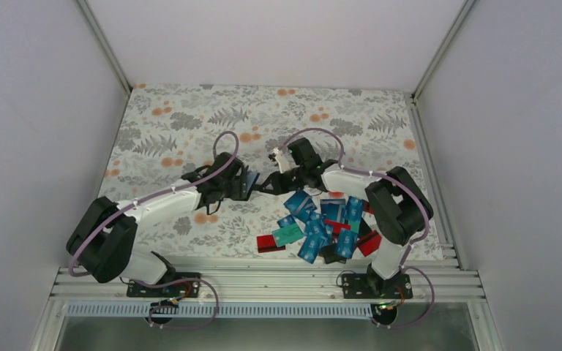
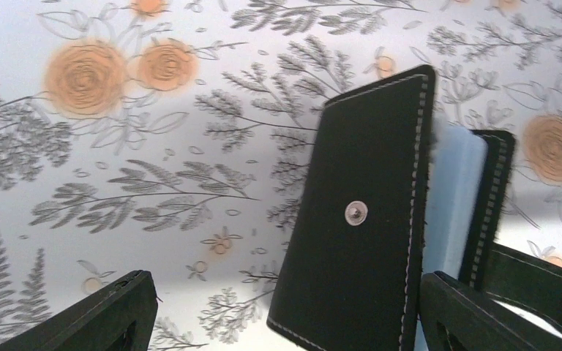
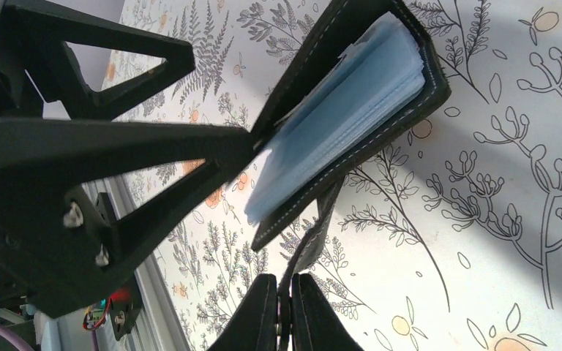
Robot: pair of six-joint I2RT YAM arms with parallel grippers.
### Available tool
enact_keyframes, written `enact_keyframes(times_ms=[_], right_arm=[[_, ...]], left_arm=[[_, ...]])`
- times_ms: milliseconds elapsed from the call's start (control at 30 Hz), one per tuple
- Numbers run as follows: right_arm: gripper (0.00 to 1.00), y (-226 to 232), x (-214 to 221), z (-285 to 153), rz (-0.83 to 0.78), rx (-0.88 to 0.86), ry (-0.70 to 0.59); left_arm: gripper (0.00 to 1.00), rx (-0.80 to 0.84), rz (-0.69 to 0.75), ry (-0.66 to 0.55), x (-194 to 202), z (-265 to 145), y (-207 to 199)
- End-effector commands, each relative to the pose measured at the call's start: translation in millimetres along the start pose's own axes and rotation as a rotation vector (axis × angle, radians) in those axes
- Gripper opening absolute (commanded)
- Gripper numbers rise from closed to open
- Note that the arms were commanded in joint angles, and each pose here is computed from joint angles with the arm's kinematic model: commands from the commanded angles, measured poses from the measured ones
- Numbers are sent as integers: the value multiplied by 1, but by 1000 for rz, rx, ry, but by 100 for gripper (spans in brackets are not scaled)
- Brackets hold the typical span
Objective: Put the credit cards into the card holder
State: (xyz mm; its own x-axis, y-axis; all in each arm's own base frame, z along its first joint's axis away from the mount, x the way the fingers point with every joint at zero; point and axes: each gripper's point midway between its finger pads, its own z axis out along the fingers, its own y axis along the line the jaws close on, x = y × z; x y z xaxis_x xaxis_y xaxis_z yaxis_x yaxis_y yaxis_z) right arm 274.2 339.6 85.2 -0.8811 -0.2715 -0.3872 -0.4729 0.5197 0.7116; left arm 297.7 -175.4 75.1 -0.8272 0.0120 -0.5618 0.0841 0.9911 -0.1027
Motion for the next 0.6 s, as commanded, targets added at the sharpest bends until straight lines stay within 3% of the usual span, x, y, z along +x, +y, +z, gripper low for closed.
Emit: enact_keyframes(times_ms=[0, 567], right_arm=[[4, -1, 0, -4, -15, 9, -4], [4, -24, -4, 3, 5, 53, 11]], left_arm=[[88, -106, -52, -44, -12, -9, 22], [86, -169, -183, -43, -5, -3, 74]])
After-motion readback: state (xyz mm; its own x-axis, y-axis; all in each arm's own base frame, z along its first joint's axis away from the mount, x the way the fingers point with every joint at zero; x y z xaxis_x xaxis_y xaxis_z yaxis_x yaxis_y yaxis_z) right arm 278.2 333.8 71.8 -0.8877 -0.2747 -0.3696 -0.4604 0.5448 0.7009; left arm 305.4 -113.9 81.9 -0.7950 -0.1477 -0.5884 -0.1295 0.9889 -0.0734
